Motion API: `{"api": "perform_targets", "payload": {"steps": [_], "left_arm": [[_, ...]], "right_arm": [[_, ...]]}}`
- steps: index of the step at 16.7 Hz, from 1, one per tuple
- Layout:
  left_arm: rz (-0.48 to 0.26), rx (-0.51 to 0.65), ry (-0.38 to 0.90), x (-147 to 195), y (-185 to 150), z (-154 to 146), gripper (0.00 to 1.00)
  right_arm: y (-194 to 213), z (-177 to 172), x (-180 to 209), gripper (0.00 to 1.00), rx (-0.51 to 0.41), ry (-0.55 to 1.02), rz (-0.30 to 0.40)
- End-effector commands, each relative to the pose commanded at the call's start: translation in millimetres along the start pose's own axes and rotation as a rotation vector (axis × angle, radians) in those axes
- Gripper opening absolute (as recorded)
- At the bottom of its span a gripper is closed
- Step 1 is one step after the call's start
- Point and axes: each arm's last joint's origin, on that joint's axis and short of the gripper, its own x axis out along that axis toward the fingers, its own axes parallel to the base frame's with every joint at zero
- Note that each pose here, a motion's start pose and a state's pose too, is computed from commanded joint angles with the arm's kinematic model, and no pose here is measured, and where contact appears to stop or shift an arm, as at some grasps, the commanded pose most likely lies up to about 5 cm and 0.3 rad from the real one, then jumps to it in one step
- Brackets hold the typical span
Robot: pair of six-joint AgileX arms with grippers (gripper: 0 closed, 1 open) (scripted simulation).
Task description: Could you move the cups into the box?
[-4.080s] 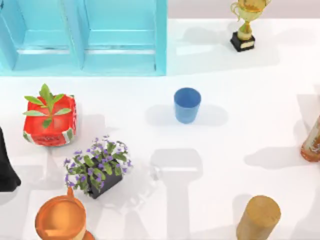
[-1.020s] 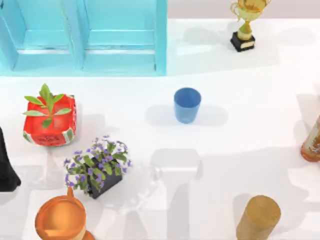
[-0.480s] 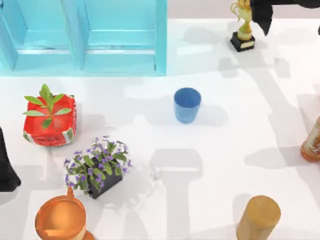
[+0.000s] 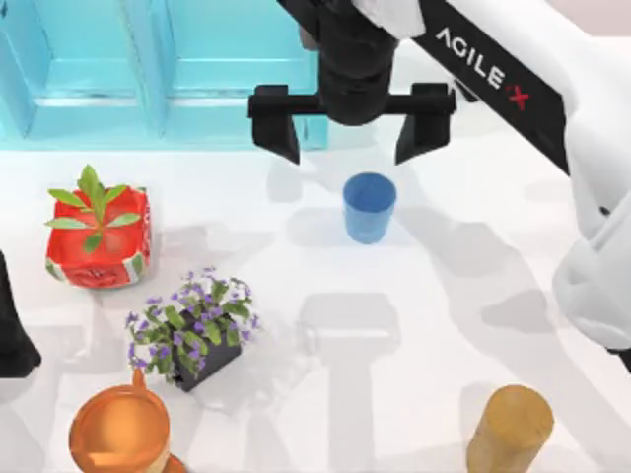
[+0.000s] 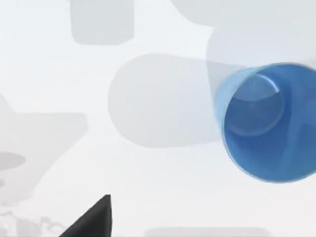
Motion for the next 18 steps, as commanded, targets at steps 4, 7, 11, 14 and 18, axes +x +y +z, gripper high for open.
{"api": "perform_targets", "payload": {"steps": [4,7,11,14,18], "left_arm": [[0.0,0.0,0.0,0,0,0,1.0],[0.0,0.0,0.0,0,0,0,1.0],[0.0,0.0,0.0,0,0,0,1.0],[0.0,0.0,0.0,0,0,0,1.0],[0.0,0.0,0.0,0,0,0,1.0]], "right_arm": [[2,-1,1,1.0,0.0,0.002,0.0],[2,0,6,1.0,0.0,0.004,-0.001],[4,3,38,1.0,0.0,0.002,0.0],[4,2,71,1.0,0.0,0.0,0.001],[2,-1,100,1.0,0.0,0.002,0.0]]}}
